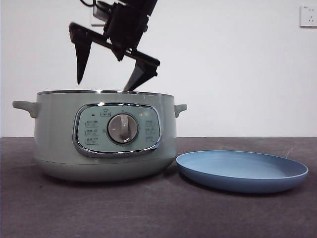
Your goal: Take the potato out from the steamer,put the potato on the plate,close the lid
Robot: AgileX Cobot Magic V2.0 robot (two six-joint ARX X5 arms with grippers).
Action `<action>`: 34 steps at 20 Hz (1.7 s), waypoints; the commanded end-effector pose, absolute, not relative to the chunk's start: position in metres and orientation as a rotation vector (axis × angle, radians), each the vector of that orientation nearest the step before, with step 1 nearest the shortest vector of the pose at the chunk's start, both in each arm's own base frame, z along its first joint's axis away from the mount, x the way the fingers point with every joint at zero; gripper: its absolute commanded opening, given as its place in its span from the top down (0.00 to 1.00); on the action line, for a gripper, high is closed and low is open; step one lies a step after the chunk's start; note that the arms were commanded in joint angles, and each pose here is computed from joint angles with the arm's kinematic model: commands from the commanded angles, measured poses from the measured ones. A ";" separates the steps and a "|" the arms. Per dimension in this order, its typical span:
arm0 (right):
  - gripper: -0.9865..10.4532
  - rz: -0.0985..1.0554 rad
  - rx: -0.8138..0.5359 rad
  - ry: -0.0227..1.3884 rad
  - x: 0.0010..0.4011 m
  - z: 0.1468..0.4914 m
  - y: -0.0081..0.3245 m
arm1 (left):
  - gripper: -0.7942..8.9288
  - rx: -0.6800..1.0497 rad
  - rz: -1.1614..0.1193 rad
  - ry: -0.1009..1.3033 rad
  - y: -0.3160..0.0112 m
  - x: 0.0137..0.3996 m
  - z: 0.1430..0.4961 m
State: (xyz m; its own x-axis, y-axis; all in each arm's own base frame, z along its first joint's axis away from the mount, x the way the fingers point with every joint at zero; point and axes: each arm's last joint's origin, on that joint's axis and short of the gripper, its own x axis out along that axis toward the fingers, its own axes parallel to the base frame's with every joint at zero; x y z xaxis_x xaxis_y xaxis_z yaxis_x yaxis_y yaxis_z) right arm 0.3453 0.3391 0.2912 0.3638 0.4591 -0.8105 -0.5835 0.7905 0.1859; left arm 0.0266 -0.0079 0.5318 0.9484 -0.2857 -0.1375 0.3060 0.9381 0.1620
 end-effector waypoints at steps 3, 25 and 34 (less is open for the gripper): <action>0.51 0.643 -0.163 1.087 0.349 0.263 0.345 | 0.93 0.174 -0.350 0.043 -0.007 0.021 0.538; 0.92 0.647 -0.273 0.823 0.318 0.385 0.277 | 0.93 0.182 -0.352 0.075 -0.020 0.050 0.541; 0.92 0.429 -0.197 0.814 0.270 0.471 0.133 | 0.93 0.188 -0.458 0.158 -0.058 0.127 0.536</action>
State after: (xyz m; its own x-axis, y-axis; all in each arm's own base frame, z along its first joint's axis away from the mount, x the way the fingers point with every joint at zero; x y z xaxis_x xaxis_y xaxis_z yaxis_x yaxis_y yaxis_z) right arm 0.2673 0.1322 0.4757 0.6239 0.3011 -0.7211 -0.4398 0.8981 -0.0055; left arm 0.1308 -0.0585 0.5278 0.8771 -0.4043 -0.2592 0.4482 0.8831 0.1390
